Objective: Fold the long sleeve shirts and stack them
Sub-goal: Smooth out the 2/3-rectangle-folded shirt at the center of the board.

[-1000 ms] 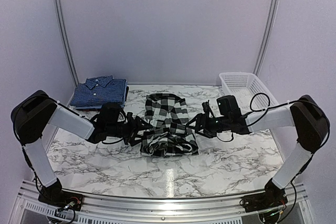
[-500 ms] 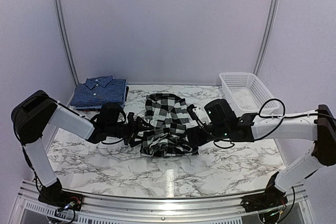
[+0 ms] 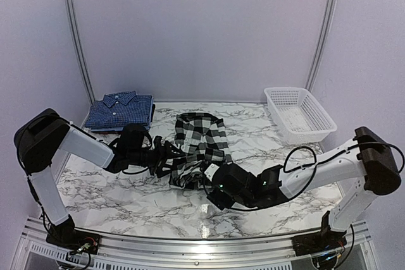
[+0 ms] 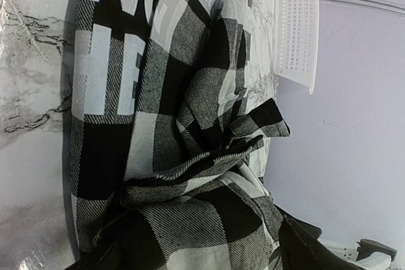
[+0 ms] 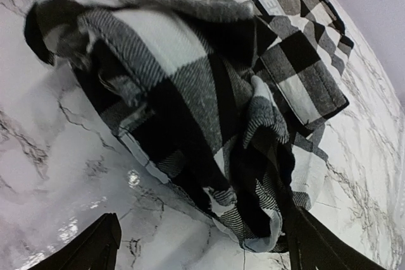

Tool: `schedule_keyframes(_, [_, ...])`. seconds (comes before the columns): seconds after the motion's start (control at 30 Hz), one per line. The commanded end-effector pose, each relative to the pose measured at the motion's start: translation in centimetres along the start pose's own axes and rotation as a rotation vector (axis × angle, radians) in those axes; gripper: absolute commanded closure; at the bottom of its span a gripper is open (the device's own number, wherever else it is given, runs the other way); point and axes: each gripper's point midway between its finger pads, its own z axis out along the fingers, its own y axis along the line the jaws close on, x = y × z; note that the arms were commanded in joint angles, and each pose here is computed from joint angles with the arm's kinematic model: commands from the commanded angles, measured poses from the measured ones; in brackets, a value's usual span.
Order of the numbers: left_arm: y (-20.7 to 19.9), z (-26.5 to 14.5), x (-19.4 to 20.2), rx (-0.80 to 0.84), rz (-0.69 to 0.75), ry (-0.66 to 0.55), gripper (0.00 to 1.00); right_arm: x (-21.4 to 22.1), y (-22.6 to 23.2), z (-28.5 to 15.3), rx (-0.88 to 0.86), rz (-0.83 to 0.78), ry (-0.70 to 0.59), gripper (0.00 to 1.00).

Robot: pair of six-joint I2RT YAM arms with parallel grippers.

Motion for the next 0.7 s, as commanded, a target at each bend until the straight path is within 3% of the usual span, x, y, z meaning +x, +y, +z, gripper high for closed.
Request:
schedule_keyframes(0.0, [-0.2, 0.3, -0.3, 0.005, 0.002, 0.011, 0.21, -1.0, -1.4, 0.9, 0.182, -0.076, -0.019, 0.12])
schedule_keyframes(0.4, [-0.5, 0.2, -0.2, 0.012, 0.001, 0.015, 0.21, -2.7, -1.9, 2.1, 0.263, -0.072, -0.009, 0.16])
schedule_keyframes(0.67, [-0.7, 0.0, -0.1, 0.016, 0.003, 0.015, 0.21, -3.5, -3.8, 3.0, 0.274, -0.014, 0.013, 0.35])
